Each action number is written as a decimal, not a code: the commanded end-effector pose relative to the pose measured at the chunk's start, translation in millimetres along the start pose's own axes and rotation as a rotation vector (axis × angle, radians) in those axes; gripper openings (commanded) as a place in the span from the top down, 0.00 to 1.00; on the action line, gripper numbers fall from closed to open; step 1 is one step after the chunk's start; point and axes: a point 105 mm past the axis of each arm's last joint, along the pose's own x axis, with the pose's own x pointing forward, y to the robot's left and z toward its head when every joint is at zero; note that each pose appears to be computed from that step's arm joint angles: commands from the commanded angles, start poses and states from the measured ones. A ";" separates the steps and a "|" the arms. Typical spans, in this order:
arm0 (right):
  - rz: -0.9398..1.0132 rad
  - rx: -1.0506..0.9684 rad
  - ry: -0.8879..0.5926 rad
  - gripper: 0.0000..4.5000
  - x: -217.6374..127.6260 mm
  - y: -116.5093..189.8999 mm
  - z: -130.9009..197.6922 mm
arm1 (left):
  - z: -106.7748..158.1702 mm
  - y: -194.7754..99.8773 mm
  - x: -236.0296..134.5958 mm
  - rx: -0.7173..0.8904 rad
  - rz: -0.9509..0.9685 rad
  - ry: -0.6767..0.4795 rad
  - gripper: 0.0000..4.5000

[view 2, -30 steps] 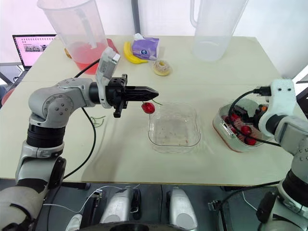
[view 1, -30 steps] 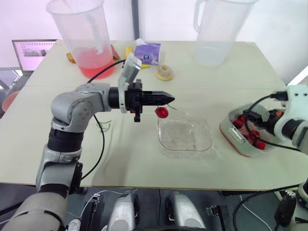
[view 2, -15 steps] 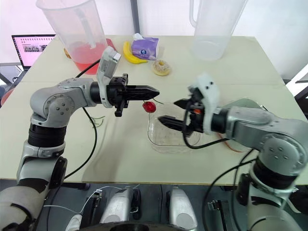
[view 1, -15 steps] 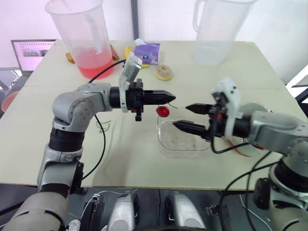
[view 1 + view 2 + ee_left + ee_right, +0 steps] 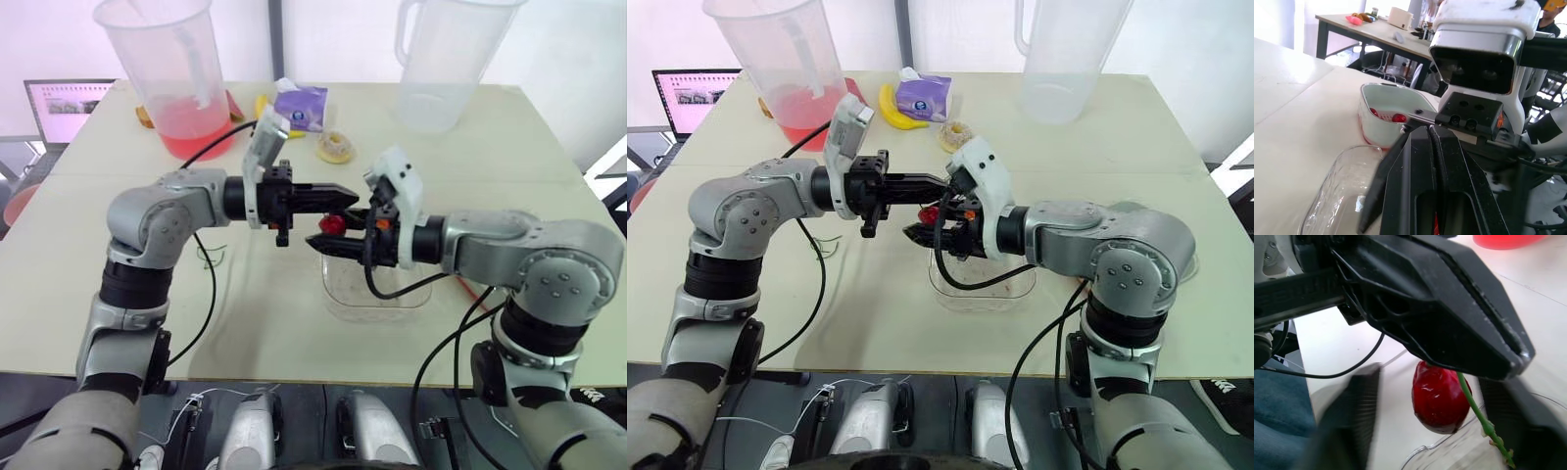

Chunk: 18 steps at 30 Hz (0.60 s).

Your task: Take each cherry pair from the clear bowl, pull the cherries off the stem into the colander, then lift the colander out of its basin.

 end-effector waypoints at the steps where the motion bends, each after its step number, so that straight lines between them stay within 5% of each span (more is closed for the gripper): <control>1: -0.016 -0.013 -0.025 0.76 -1.9 -1.4 5.9 | 13.3 -6.9 -0.3 0.045 -0.020 -0.030 1.00; 2: -0.018 -0.014 -0.025 0.87 -2.0 -1.8 6.1 | 13.4 -6.9 -0.2 0.045 -0.020 -0.031 1.00; 4: -0.026 -0.013 -0.018 0.93 -1.9 -2.8 4.5 | 13.3 -6.9 0.0 0.043 -0.021 -0.031 1.00; 14: -0.125 0.056 0.145 0.93 -13.7 -17.2 -49.4 | 13.9 -5.7 -0.8 0.041 -0.011 -0.032 1.00; 18: -0.159 0.071 0.109 0.93 -18.8 -22.0 -47.4 | 13.9 -5.5 -1.7 0.040 -0.008 -0.031 1.00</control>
